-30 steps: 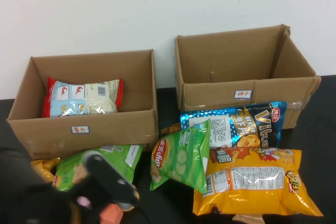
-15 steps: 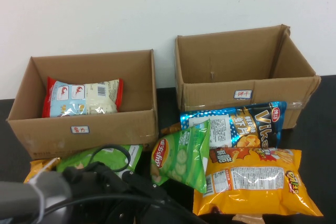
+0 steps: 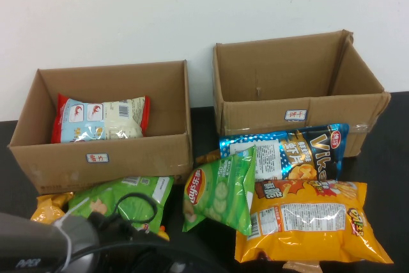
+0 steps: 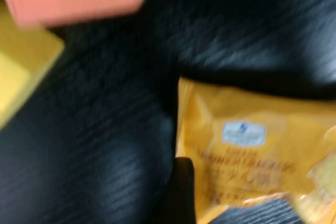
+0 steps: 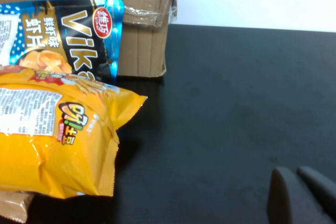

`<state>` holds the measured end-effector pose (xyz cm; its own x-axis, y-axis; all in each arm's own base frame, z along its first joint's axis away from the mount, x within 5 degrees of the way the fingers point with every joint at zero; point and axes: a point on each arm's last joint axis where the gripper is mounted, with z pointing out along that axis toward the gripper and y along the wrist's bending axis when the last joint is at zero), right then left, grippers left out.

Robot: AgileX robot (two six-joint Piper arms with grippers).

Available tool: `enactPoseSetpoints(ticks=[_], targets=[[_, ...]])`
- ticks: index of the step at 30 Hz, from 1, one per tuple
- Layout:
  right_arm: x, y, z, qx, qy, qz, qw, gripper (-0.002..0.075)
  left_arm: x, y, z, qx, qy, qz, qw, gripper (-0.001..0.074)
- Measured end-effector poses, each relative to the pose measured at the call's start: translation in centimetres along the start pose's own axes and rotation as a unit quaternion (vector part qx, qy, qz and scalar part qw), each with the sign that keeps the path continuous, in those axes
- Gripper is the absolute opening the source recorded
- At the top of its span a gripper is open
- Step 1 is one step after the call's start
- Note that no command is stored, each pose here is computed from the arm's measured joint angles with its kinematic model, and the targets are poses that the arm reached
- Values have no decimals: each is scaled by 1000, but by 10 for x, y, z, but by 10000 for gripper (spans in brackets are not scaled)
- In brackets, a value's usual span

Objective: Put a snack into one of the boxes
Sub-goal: Pick up the biscuit

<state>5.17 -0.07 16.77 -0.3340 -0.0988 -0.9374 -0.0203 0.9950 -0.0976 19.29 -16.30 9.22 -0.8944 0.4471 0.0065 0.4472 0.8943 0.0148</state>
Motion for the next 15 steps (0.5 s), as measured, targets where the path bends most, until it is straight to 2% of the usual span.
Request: enactPoseSetpoints(ticks=[10,12,15], targets=[[0,0,0,0,0,0,1000,-1,8,0,17,19,-31,-20,999,654],[0,0,0,0,0,0,1000,-1,7,0,20,20,-34,-21,999,600],[0,0,0,0,0,0,1000,-1,7,-1,24,20,-34,-21,999,426]])
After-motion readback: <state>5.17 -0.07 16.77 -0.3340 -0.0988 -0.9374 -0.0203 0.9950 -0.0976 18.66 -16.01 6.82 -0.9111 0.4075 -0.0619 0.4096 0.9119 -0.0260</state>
